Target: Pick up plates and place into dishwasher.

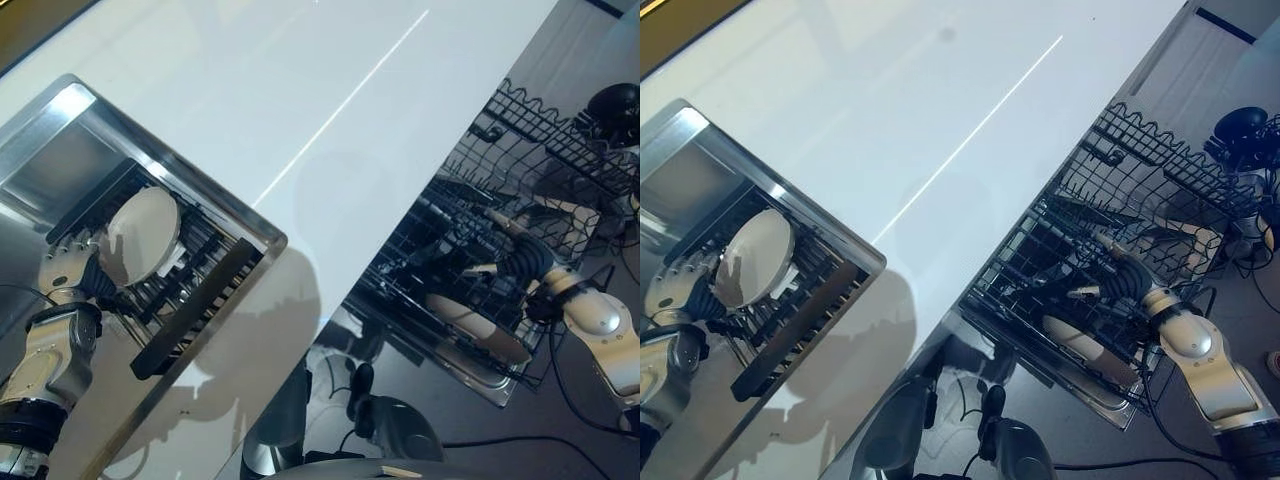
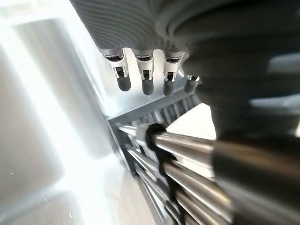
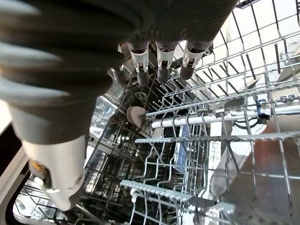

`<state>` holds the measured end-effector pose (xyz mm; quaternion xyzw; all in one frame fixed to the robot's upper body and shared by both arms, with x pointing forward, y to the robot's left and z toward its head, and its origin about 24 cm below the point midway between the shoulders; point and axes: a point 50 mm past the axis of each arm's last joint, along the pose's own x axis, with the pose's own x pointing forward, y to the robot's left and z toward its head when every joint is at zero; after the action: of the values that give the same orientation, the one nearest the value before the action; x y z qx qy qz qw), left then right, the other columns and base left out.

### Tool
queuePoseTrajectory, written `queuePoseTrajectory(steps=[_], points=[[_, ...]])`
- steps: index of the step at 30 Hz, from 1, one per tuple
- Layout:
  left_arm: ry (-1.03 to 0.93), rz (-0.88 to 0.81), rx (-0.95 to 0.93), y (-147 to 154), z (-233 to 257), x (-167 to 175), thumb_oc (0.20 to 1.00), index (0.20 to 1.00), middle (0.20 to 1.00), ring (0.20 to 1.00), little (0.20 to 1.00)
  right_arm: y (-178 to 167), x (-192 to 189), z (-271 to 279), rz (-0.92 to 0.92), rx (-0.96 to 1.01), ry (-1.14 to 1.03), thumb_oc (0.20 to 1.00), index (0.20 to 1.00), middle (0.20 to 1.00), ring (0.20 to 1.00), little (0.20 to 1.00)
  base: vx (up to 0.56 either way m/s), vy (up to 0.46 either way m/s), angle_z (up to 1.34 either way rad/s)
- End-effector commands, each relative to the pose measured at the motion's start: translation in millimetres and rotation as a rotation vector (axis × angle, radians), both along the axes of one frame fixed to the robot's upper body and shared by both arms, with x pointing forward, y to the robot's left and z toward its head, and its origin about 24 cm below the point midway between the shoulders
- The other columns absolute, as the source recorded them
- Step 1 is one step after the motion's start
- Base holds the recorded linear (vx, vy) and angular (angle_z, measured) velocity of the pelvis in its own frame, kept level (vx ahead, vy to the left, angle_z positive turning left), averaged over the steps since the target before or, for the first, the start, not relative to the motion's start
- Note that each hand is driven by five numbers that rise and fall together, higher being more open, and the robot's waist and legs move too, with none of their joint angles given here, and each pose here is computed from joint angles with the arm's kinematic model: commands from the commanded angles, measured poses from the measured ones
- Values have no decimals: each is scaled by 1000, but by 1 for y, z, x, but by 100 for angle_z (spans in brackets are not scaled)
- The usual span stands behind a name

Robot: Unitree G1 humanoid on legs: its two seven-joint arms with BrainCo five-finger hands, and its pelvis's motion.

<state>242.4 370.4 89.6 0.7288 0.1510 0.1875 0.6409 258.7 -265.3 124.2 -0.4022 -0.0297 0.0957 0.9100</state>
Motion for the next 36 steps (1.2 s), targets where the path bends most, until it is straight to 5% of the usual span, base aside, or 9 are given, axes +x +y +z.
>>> queuePoseTrajectory(steps=[1,13,19,26,31,36], points=[[47,85,160,19,5,-8,1000,1000,1000,1000,1000,10,5,11,34,26,-71,1000,1000,1000,1000,1000,-24,-39,0],[-191,54,116,13,13,6,1000,1000,1000,1000,1000,25,12,8,78,50,-84,1000,1000,1000,1000,1000,-3,-7,0],[-229,-144,-189,-17,5,24,1000,1000,1000,1000,1000,31,14,7,80,74,-100,1000,1000,1000,1000,1000,-22,-39,1],[189,-484,-779,-81,-23,33,1000,1000,1000,1000,1000,28,10,14,98,32,-119,1000,1000,1000,1000,1000,-51,72,0],[442,-557,-855,-96,-29,29,1000,1000,1000,1000,1000,19,15,28,99,-31,-125,1000,1000,1000,1000,1000,-55,146,-7],[408,-554,-894,-93,-18,32,1000,1000,1000,1000,1000,12,18,34,88,-56,-117,1000,1000,1000,1000,1000,-9,61,-1]])
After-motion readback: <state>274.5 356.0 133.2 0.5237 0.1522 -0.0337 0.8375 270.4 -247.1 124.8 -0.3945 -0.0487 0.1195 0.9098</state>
